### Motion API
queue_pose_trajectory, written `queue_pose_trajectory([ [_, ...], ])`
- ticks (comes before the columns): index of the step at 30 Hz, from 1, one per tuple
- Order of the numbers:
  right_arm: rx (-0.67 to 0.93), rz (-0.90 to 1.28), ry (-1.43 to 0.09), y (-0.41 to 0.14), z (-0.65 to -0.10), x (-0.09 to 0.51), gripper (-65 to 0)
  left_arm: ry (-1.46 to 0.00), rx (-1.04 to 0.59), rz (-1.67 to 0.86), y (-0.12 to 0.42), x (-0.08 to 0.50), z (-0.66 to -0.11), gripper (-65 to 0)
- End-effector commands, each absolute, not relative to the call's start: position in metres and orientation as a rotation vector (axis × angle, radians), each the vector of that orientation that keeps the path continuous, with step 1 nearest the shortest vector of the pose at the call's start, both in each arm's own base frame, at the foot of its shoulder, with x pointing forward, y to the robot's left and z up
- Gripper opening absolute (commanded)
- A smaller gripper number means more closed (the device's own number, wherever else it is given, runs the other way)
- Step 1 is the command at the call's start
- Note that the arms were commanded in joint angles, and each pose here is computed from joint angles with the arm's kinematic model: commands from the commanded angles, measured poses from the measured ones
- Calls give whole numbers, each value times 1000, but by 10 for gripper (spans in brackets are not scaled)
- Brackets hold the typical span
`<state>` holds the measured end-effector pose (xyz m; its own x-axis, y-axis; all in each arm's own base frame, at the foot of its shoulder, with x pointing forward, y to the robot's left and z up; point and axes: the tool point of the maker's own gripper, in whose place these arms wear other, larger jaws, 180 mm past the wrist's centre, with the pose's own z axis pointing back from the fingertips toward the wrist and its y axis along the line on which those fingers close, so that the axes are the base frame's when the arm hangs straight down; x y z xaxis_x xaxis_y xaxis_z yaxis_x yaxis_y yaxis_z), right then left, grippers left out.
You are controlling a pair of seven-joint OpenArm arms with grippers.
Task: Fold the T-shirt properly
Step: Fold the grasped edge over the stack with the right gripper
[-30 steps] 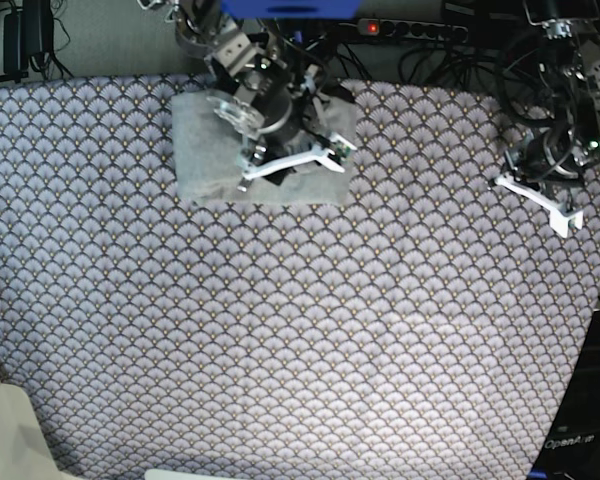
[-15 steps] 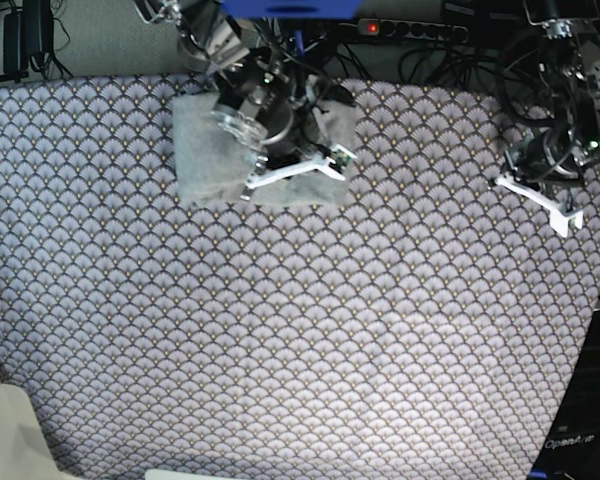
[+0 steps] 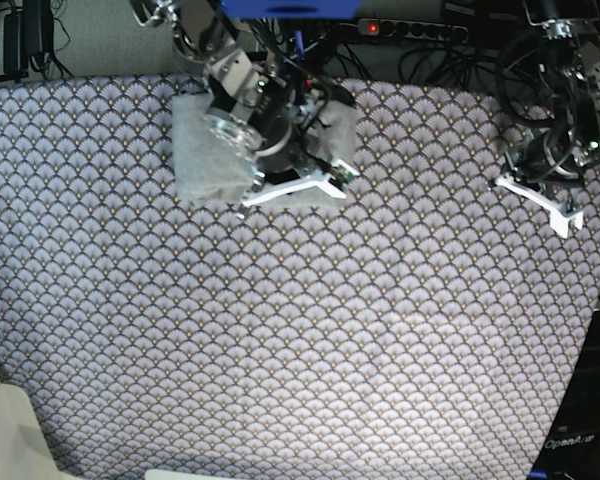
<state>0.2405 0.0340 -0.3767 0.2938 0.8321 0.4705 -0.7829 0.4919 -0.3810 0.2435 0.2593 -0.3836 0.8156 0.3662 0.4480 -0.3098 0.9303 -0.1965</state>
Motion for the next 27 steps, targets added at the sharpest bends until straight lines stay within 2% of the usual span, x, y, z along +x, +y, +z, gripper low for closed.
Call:
queue_pose_trajectory([
  [1, -81, 1063, -740, 39, -361, 249, -650, -538, -107, 352, 264, 251, -374, -650],
  [20, -68, 1178, -842, 105, -309, 259, -650, -532, -103, 352, 266, 248, -375, -650],
  [27, -105, 1257, -770, 103, -332, 265, -650, -533, -95, 348, 269, 248, -374, -650],
])
